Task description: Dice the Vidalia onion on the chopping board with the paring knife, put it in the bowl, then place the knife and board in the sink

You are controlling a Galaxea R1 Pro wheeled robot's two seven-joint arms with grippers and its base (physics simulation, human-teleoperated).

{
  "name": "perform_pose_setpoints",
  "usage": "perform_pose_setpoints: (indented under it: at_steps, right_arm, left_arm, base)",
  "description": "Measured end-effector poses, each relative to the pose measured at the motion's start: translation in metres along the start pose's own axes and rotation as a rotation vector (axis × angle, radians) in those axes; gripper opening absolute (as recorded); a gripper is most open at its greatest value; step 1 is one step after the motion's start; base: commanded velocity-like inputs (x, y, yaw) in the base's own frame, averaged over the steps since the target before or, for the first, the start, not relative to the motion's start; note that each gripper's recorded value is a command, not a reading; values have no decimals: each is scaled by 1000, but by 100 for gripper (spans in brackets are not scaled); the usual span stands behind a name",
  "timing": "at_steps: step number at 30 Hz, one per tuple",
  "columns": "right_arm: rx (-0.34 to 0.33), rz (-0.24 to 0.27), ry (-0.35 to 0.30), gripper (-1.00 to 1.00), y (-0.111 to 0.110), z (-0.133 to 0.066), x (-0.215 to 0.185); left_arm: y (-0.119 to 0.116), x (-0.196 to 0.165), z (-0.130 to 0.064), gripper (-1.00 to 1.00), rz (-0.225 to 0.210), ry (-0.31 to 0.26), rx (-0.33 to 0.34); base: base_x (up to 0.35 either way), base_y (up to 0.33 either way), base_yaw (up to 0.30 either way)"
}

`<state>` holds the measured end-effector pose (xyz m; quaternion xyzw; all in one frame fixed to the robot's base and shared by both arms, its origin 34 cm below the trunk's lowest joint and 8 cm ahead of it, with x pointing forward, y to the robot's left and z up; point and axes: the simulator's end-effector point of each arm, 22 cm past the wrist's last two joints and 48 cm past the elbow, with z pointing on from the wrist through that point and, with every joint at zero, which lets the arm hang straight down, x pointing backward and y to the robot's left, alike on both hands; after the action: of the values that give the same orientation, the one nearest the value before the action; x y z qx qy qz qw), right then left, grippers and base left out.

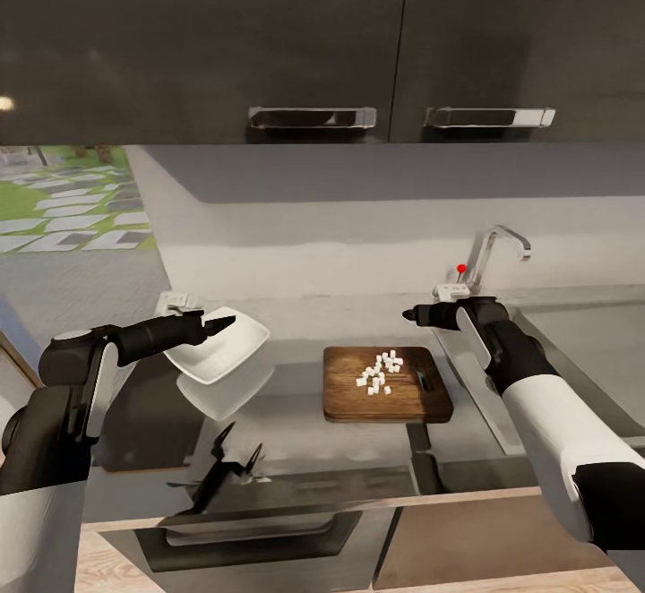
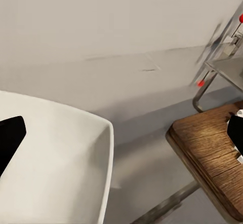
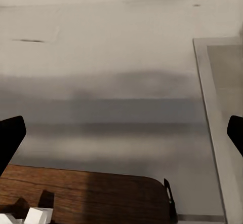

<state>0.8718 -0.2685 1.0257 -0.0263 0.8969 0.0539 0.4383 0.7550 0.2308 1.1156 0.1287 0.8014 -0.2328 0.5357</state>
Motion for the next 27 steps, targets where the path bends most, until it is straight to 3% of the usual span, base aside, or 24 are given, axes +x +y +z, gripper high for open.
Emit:
perform_pose_setpoints:
  at_steps: [13, 27]
  right_arm:
    - [0, -1, 2, 100, 0, 0, 0]
    - [0, -1, 2, 100, 0, 0, 0]
  left_arm:
    - [0, 0, 0, 100, 0, 0, 0]
    - [-2, -2, 0, 100, 6, -3, 2]
  base:
    - [-11, 1, 0]
    - [-218, -15, 0]
